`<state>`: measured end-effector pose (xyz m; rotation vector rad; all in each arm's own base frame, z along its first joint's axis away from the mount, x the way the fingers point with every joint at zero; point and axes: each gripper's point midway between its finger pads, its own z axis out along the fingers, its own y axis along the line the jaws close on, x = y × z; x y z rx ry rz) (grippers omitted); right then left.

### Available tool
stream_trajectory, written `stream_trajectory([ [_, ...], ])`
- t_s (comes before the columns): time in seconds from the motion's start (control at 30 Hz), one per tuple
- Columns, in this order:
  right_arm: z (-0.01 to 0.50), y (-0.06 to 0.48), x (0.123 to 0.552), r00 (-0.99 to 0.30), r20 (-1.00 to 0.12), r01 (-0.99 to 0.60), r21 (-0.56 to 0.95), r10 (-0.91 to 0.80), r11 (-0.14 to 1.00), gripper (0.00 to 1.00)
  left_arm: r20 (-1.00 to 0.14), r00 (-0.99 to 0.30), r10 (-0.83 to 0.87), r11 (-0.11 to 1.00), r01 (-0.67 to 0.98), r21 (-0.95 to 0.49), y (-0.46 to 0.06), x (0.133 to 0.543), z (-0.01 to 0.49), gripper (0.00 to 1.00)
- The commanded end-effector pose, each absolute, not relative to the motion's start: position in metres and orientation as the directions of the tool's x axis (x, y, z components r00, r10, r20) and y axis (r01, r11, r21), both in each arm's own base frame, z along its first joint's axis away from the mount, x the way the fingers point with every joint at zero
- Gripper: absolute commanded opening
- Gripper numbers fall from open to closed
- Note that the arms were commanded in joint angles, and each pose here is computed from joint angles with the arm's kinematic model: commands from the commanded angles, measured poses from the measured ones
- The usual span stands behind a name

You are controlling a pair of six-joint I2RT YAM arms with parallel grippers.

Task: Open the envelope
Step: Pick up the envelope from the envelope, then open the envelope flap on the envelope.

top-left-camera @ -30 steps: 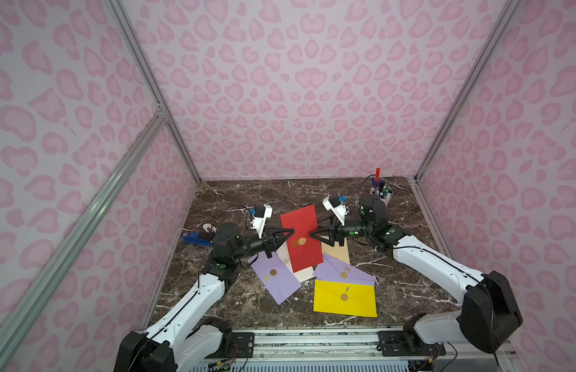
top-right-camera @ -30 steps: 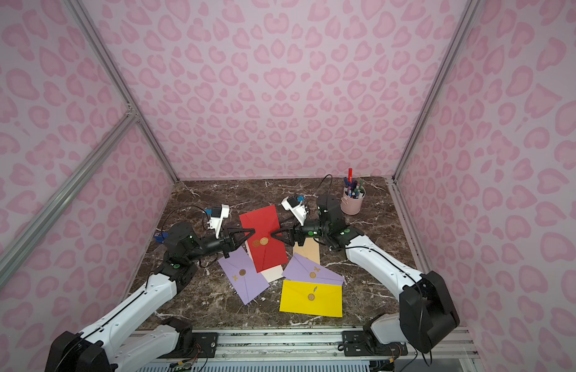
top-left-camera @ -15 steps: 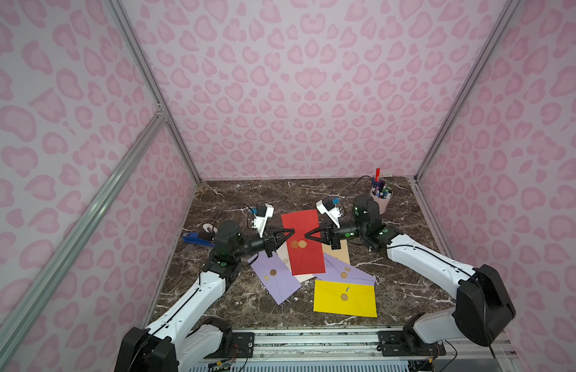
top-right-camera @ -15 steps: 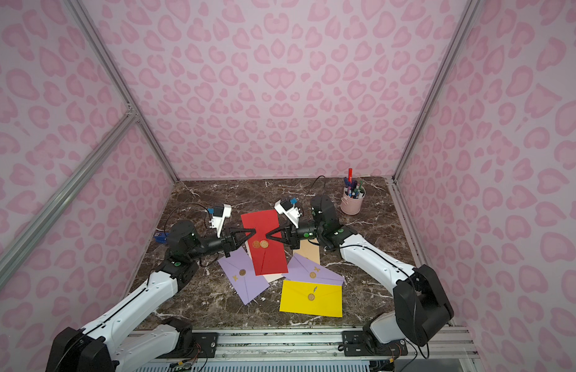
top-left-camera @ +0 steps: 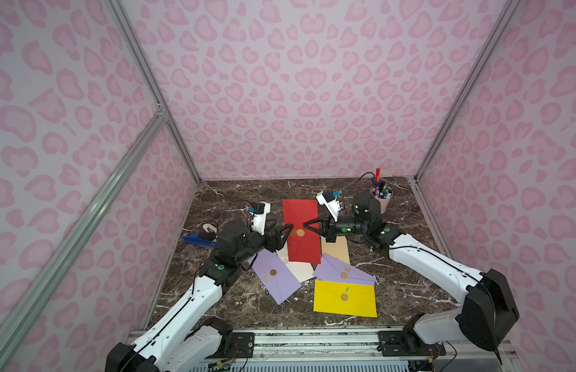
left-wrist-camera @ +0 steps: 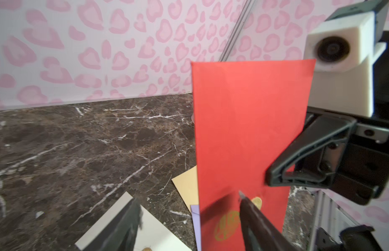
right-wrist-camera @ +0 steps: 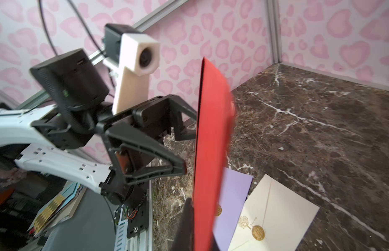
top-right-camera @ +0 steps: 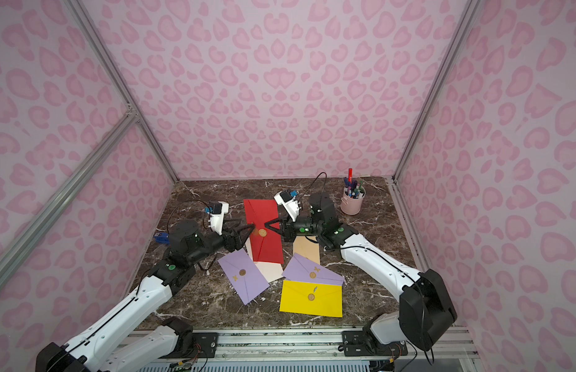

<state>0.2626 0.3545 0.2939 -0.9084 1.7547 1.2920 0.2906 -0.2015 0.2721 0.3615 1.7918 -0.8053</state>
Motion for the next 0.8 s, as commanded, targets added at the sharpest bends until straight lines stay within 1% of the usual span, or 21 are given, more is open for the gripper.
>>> stream_trajectory([
  [0.0,0.293,0.35,0.295,-0.512,-0.859,-0.768,0.447,-0.02,0.459,0.0,-0.957,-0.278,-0.081,0.849,0.483,-0.212,-0.186,0.297,0.268,0.73],
  [0.17,0.298,0.361,0.299,-0.519,-0.855,-0.719,0.436,0.0,0.541,0.0,-0.979,-0.204,0.019,0.914,0.4,-0.066,-0.196,0.287,0.264,0.72],
  [0.33,0.302,0.364,0.297,-0.517,-0.856,-0.691,0.427,0.013,0.583,0.0,-0.98,-0.197,0.016,0.949,0.312,-0.047,-0.183,0.291,0.256,0.72],
  [0.47,0.304,0.365,0.292,-0.523,-0.852,-0.683,0.436,0.024,0.587,0.0,-0.977,-0.213,0.019,0.965,0.259,-0.038,-0.175,0.294,0.247,0.71],
  [0.63,0.305,0.366,0.289,-0.518,-0.855,-0.676,0.428,0.027,0.599,0.0,-0.977,-0.211,0.02,0.961,0.275,-0.04,-0.178,0.293,0.247,0.7],
  [0.77,0.307,0.363,0.292,-0.515,-0.856,-0.662,0.425,0.038,0.618,0.0,-0.982,-0.186,0.025,0.944,0.327,-0.038,-0.186,0.286,0.25,0.68],
])
